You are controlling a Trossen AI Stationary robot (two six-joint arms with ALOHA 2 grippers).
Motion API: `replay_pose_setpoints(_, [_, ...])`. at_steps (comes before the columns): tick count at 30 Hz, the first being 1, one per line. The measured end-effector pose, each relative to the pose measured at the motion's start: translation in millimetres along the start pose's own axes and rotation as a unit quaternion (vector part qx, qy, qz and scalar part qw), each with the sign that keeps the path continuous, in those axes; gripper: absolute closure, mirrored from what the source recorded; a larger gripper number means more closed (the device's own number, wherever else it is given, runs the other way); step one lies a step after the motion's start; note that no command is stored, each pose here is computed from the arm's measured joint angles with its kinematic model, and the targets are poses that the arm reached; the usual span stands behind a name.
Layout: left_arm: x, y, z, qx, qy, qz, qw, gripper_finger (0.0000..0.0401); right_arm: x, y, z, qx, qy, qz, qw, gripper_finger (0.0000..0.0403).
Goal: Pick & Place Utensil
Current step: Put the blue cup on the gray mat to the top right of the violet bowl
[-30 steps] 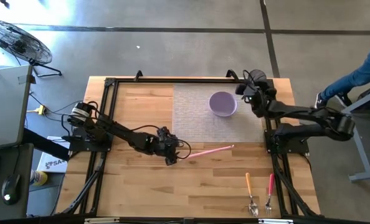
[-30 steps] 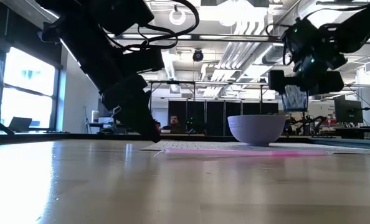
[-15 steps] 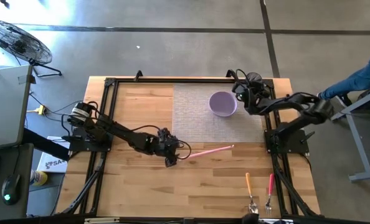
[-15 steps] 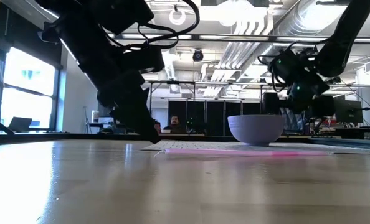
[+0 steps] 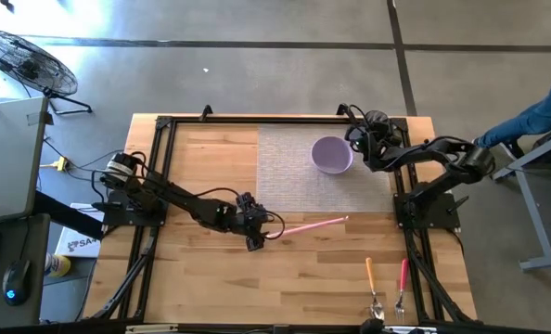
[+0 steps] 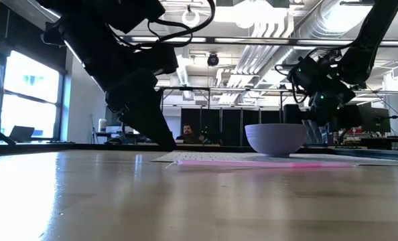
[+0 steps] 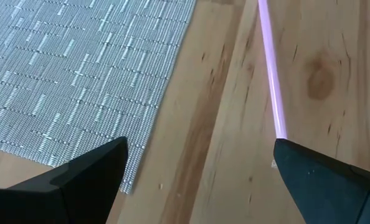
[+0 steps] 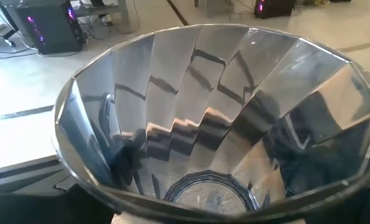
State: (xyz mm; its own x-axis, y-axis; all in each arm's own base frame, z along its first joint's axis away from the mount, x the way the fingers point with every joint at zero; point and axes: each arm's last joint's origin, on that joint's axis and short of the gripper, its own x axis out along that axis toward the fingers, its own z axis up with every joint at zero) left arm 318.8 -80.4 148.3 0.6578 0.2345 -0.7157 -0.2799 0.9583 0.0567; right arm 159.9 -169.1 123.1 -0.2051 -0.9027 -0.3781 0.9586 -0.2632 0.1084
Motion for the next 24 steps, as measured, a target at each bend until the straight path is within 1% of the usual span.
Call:
replay_pose_setpoints(4, [0.0, -0.1, 0.0, 0.001, 0.000, 0.000, 1.000, 0.0004, 0.0, -2.8, -4.2, 0.027, 0.023, -0.001, 0.999, 0.0017])
replay_pose_setpoints(6, [0.0, -0.1, 0.1, 0.001, 0.000, 0.000, 1.000, 0.0004, -0.1, -3.4, -4.9, 0.029, 0.027, -0.003, 0.999, 0.0016])
replay_pose_setpoints(11, [-0.1, -0.3, 0.0, 0.001, 0.000, -0.001, 1.000, 0.0004, -0.1, -3.5, -5.4, 0.000, 0.031, 0.001, 1.000, 0.0016])
replay_pose_setpoints(18, [-0.1, -0.6, -0.1, 0.001, 0.002, -0.007, 1.000, 0.0004, 0.1, -3.7, -5.3, -0.002, 0.030, -0.001, 1.000, 0.0015])
replay_pose_setpoints(24, [-0.2, -0.9, -0.3, 0.001, 0.004, -0.011, 1.000, 0.0004, -0.6, -4.1, -5.8, -0.020, 0.046, 0.010, 0.999, 0.0015])
